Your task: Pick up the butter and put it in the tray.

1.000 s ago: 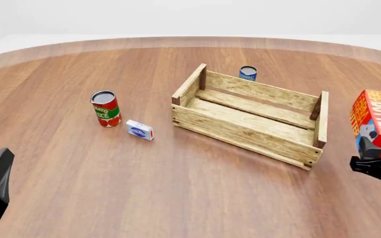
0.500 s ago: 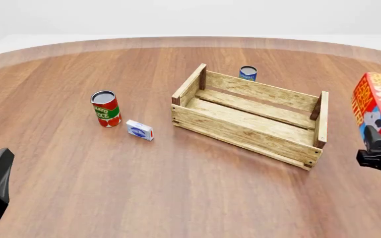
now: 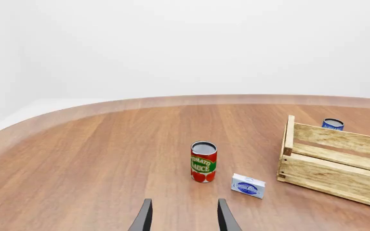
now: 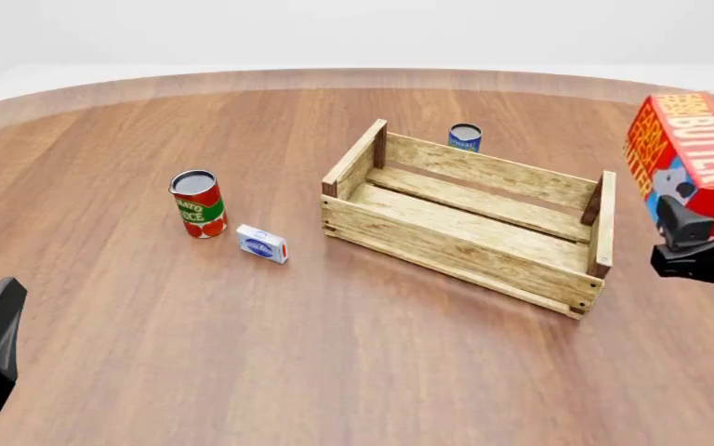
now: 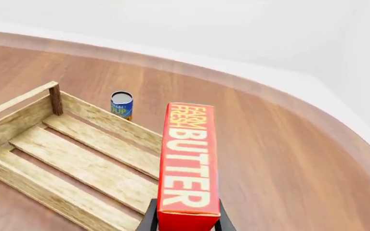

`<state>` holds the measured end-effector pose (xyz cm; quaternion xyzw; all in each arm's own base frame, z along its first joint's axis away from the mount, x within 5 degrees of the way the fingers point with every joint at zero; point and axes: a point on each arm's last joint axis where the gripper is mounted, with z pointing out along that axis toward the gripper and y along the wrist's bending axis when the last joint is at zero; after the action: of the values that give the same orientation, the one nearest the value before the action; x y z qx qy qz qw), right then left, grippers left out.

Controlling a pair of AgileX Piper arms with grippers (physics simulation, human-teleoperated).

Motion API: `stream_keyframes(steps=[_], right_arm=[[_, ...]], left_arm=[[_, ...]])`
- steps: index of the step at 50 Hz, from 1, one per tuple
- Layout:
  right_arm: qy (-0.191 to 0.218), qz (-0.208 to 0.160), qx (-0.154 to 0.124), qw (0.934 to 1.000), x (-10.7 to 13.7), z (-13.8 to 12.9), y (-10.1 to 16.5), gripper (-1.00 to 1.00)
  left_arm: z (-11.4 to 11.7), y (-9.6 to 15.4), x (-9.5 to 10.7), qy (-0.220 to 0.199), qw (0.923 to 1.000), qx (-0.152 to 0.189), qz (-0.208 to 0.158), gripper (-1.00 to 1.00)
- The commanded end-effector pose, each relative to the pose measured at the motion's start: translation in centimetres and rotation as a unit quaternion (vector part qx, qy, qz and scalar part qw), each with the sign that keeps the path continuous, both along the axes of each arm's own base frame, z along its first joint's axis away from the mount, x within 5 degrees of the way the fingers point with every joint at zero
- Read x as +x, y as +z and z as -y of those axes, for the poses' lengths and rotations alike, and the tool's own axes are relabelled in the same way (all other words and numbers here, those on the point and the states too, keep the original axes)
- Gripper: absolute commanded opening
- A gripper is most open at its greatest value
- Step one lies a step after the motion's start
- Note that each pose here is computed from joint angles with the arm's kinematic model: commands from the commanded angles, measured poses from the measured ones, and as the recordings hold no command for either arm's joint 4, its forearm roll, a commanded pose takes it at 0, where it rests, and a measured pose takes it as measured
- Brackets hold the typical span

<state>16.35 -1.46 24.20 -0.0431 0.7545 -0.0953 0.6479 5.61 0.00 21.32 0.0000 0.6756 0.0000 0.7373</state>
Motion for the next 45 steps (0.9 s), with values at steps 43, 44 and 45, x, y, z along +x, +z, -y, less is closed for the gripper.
stream_keyframes(steps=[43,44,45], right_arm=[[0.109,-0.011,0.004,0.9939,7.5,-4.6,0.8,-1.00],[0.110,-0.011,0.004,0.9938,7.5,-4.7,0.7,-1.00],[0.112,-0.012,0.004,0.9936,7.7,-4.8,0.7,-1.00]], left_arm=[[0.0,0.0,0.0,0.000,1.0000,0.000,0.000,1.00],[0.0,0.0,0.0,0.000,1.0000,0.000,0.000,1.00],[0.0,0.0,0.0,0.000,1.0000,0.000,0.000,1.00]])
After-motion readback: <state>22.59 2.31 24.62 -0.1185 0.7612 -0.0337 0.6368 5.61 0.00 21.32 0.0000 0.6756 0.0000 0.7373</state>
